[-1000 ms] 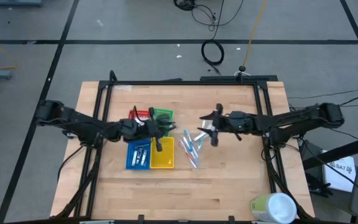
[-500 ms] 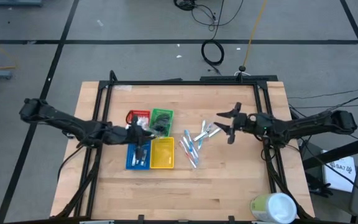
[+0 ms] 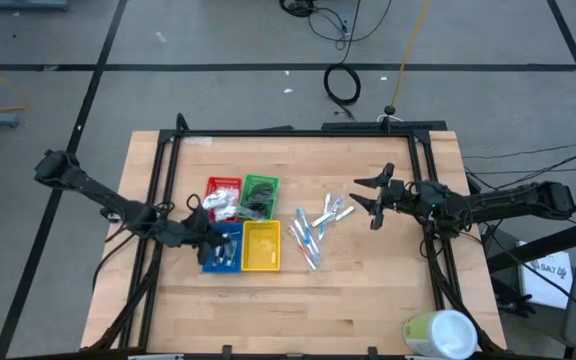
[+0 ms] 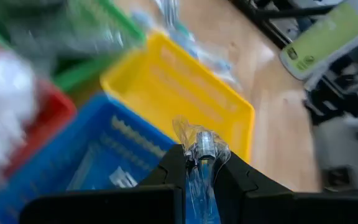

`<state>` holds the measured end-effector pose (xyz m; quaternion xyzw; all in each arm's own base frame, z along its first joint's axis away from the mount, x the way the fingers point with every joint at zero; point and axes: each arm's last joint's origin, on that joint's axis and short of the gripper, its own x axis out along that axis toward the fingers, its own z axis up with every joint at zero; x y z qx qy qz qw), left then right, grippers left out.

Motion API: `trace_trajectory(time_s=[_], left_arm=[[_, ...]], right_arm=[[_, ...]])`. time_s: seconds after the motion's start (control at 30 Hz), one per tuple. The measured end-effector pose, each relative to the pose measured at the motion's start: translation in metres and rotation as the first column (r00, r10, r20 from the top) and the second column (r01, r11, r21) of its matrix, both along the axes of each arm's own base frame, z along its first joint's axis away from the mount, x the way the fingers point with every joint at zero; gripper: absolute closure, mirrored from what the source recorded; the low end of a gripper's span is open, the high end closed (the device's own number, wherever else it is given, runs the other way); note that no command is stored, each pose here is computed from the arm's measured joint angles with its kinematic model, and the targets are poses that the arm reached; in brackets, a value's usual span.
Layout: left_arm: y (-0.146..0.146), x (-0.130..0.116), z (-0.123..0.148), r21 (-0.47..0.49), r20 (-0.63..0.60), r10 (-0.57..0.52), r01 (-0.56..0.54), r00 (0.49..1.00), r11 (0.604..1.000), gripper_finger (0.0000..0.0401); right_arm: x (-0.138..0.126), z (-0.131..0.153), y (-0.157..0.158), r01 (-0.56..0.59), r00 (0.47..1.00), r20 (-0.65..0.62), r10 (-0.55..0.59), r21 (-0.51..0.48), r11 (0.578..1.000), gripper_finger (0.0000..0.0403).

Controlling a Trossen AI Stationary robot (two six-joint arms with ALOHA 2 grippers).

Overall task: Pick & Place Travel size toiletries
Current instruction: Put the silver nail cutter into the blue bin

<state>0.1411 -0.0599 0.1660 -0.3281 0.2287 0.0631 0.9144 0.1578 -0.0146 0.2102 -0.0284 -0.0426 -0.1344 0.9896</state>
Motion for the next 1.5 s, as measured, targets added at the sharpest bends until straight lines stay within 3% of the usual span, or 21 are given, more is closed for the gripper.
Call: trace_trajectory(time_s=[0.17, 0.33, 0.5, 0.8, 0.93, 1.1, 1.3, 1.37, 1.5], left_arm=[[-0.001, -0.008, -0.011, -0.152, -0.158, 0.006, -0.03, 0.987, 0.988, 0.0349], [0.0, -0.012, -0.017, -0.203, -0.234, 0.057, -0.106, 0.971, 0.973, 0.0326], [0.0, -0.01, -0.015, -0.203, -0.208, 0.046, -0.089, 0.977, 0.975, 0.029], [-0.001, -0.01, -0.014, -0.189, -0.204, 0.003, -0.042, 0.979, 0.981, 0.0168], [0.001, -0.008, -0.007, -0.176, -0.168, -0.005, -0.025, 0.986, 0.984, 0.0132], [0.001, -0.004, 0.018, -0.088, -0.022, -0.075, 0.073, 0.997, 0.993, 0.0109], [0.006, -0.001, 0.06, 0.178, 0.201, -0.165, 0.13, 0.966, 0.975, 0.0112], [0.009, -0.001, 0.071, 0.255, 0.249, -0.165, 0.1, 0.954, 0.962, 0.0114], [0.016, -0.003, 0.081, 0.37, 0.293, -0.113, -0.003, 0.95, 0.929, 0.0111]], right_arm=[[0.0, 0.0, 0.0, 0.0, 1.0, 0.001, 0.0, 0.0, 1.0, 0.0218], [0.0, 0.0, 0.0, 0.0, 1.0, 0.002, 0.0, 0.002, 1.0, 0.0218], [0.0, 0.0, 0.0, -0.002, 1.0, 0.006, 0.002, 0.019, 1.0, 0.0218], [0.0, 0.0, 0.0, -0.003, 1.0, 0.006, 0.002, 0.018, 1.0, 0.0221], [0.0, 0.0, 0.0, -0.003, 1.0, 0.006, 0.003, 0.019, 1.0, 0.0222], [0.004, -0.005, 0.0, -0.002, 1.0, -0.031, 0.003, 0.02, 1.0, 0.0218], [0.021, -0.032, -0.002, 0.045, 0.975, -0.219, -0.037, 0.031, 0.999, 0.0208], [0.026, -0.04, -0.004, 0.103, 0.938, -0.333, -0.093, 0.011, 0.995, 0.0206], [0.034, -0.049, -0.01, 0.195, 0.807, -0.572, -0.146, 0.025, 0.981, 0.0205]])
